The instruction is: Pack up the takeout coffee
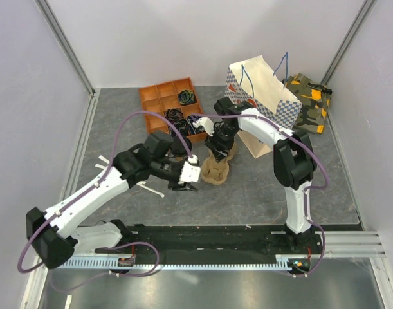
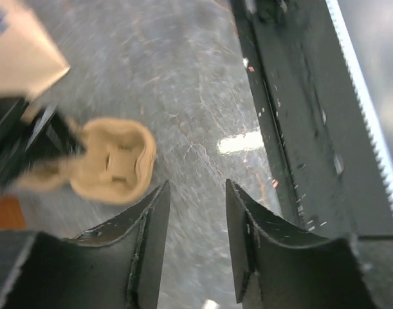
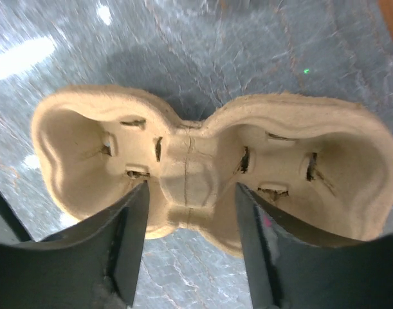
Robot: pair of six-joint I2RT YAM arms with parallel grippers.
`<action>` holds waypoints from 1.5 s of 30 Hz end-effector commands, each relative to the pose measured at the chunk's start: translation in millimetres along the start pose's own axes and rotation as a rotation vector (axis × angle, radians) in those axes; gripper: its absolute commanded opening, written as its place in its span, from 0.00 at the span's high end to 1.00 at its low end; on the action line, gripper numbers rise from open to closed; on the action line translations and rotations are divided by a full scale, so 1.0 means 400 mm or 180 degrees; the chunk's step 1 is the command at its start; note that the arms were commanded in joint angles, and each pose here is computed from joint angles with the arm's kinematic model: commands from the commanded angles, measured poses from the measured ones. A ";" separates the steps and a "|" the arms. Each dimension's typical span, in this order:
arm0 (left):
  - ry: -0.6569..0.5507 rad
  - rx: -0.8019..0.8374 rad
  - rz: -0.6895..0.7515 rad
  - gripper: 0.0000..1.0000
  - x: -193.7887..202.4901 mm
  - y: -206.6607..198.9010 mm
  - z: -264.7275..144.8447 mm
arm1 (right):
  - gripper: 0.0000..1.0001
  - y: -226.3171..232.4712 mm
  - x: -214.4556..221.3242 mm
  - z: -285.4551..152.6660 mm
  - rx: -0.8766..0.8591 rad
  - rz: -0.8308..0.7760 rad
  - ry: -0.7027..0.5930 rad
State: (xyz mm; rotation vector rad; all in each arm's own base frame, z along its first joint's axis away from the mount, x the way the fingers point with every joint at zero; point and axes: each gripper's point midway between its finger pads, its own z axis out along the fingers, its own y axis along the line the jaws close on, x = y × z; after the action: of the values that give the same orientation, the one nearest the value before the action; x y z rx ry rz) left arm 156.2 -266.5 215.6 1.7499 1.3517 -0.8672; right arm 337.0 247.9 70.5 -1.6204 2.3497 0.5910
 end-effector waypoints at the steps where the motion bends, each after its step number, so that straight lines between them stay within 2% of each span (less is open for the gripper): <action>1: 0.0398 0.0108 0.0915 0.56 0.070 0.041 0.072 | 0.35 0.021 -0.066 -0.044 0.0000 0.0319 -0.0231; 6: 0.0509 0.0234 0.1271 0.59 0.097 0.061 0.159 | 0.36 0.030 -0.095 -0.101 0.0092 0.0608 -0.0504; 11: 0.0646 0.0213 0.1588 0.56 0.155 0.073 0.221 | 0.36 0.007 -0.083 -0.124 0.0168 0.0797 -0.0552; 20: 0.0808 0.0260 0.1562 0.51 0.201 0.128 0.289 | 0.35 -0.027 -0.062 -0.146 0.0292 0.1052 -0.0566; 35: 0.0916 0.0204 0.1485 0.51 0.248 0.191 0.294 | 0.32 -0.031 -0.059 -0.159 0.0298 0.1092 -0.0596; 41: 0.0942 0.0217 0.1404 0.59 0.258 0.202 0.292 | 0.32 -0.034 -0.055 -0.163 0.0303 0.1098 -0.0602; 45: 0.0895 0.0225 0.1365 0.71 0.241 0.207 0.290 | 0.32 -0.034 -0.054 -0.166 0.0293 0.1103 -0.0607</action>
State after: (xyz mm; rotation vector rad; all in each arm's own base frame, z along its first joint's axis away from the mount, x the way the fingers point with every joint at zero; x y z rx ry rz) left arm 239.4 -324.7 70.1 2.1895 1.1244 -0.4605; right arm 358.6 232.0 112.6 -1.0886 2.5455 0.6538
